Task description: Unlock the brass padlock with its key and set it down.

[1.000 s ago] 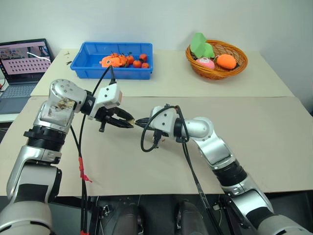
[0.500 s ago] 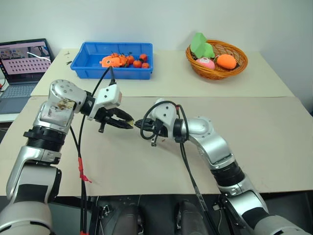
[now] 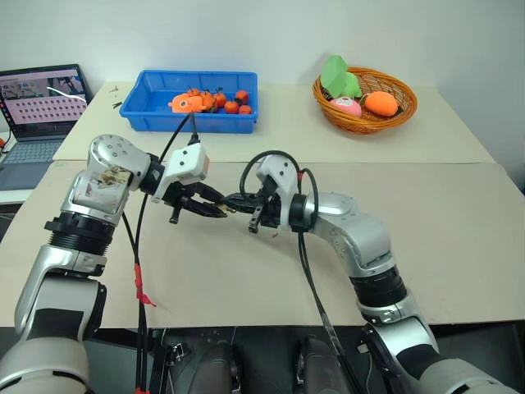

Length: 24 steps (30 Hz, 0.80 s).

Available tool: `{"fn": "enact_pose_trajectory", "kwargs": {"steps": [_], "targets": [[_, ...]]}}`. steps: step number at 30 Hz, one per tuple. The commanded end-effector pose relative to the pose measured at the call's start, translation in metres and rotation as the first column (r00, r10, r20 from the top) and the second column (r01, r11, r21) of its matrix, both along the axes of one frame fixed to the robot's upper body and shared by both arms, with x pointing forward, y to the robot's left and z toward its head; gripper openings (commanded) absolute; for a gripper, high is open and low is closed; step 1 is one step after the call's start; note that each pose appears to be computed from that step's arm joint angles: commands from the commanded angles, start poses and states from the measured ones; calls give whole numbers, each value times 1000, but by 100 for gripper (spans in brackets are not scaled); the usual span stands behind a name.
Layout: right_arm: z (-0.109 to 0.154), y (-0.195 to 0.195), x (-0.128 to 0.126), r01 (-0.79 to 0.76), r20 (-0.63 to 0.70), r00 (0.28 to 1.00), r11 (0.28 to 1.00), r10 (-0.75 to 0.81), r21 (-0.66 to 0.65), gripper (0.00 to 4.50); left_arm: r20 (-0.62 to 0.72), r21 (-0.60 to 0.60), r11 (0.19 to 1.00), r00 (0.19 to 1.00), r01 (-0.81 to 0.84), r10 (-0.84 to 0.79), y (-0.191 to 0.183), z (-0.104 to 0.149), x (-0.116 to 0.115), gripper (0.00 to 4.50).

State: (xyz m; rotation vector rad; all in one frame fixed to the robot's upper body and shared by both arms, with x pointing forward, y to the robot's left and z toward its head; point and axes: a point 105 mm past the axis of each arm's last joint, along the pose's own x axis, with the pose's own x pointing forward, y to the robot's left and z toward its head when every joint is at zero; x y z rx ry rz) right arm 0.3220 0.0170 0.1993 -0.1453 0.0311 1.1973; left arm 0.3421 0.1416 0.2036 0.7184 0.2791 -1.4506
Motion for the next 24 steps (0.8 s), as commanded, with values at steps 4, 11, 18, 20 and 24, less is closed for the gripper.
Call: {"fn": "enact_pose_trajectory", "kwargs": {"steps": [4,11,18,20,24], "targets": [[27,-7,2,28,165,986,1000,-30,12,3,30,-7,1000,999,13,-13,-1,9,-4,83],[29,-46,10,136,277,953,990,-119,-43,3,24,-9,1000,1000,2,-1,1,8,-4,83],[11,-70,9,307,600,792,925,-116,-225,3,15,-28,999,1000,-18,18,4,9,-4,83],[-6,-75,7,351,673,735,896,-83,-273,57,14,-32,999,1000,-24,25,4,9,-3,83],[-25,-68,-1,397,821,567,852,64,-340,188,14,-38,999,1000,-23,23,2,10,-2,83]]}}
